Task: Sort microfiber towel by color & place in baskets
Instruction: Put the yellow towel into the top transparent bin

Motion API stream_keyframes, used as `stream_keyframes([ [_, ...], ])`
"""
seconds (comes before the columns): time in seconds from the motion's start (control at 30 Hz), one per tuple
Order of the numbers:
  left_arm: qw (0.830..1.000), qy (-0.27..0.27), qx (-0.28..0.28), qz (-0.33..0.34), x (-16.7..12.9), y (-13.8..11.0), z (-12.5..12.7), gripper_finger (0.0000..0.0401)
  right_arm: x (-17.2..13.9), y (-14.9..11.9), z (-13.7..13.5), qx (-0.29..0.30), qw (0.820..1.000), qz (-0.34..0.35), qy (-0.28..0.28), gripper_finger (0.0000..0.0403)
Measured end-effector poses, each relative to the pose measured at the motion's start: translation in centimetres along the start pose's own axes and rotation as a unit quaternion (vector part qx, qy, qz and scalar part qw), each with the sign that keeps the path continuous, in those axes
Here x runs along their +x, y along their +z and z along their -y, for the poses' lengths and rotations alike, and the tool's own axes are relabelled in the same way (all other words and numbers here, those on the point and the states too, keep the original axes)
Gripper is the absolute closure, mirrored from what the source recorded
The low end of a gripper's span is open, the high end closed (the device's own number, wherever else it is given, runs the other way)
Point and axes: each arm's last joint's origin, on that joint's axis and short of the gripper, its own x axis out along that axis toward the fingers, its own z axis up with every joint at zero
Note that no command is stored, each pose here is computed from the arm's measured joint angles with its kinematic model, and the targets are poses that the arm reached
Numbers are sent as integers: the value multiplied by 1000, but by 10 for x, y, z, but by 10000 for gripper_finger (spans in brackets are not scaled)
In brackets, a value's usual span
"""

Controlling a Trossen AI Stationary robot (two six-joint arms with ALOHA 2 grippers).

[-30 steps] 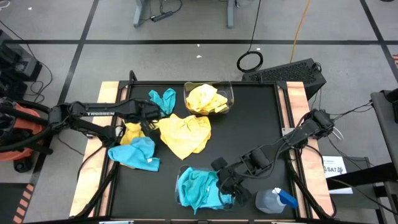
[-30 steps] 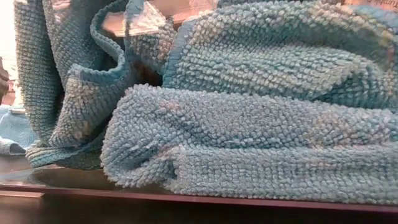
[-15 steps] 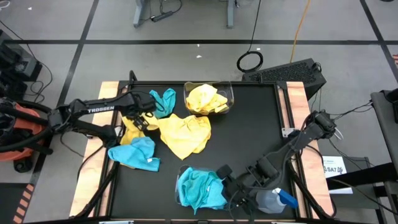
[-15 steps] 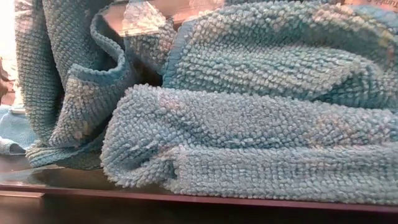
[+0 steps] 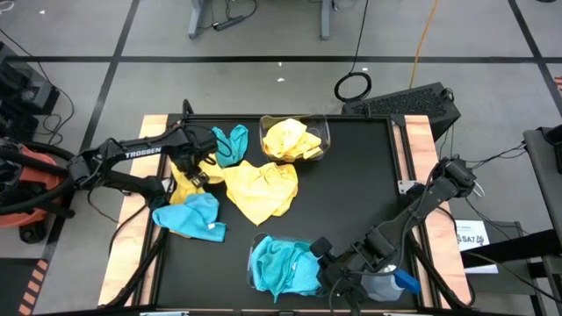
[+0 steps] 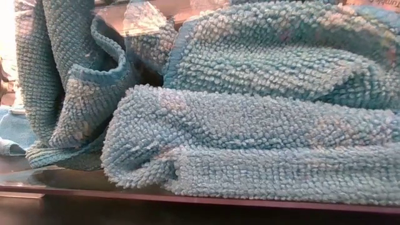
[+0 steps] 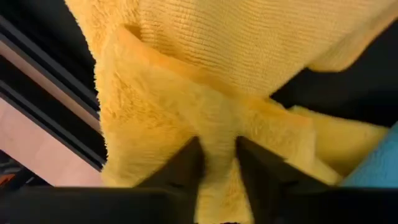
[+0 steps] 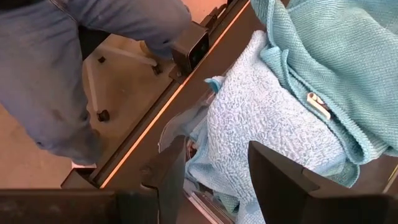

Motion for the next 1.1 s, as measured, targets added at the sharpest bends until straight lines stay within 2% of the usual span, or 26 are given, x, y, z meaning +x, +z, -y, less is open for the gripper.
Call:
stream_keyframes([
  [0.07, 1000, 1, 10, -6, 0, -1, 0, 358, 1, 0, 0, 0, 1000, 1, 0, 236],
  [0.13, 1000, 1, 13, -8, 0, -2, 0, 388, 1, 0, -1, -1, 1000, 2, 1, 236],
  [0.43, 999, 3, 44, 5, -6, -5, 9, 397, 1, 0, -3, -3, 1000, 6, 3, 236],
  [0.57, 997, -2, 61, 55, -27, -5, 14, 398, 1, 0, -2, -6, 1000, 6, -6, 236],
  [0.67, 991, -4, 70, 113, -51, -6, 17, 399, 1, 0, 3, -11, 999, 7, -46, 236],
  [0.9, 959, -15, 82, 271, -119, -23, 16, 400, -1, 0, 26, -4, 986, 1, -166, 236],
  [1.1, 912, -52, 97, 394, -164, -45, 16, 400, -5, 3, 61, 23, 966, 14, -257, 236],
])
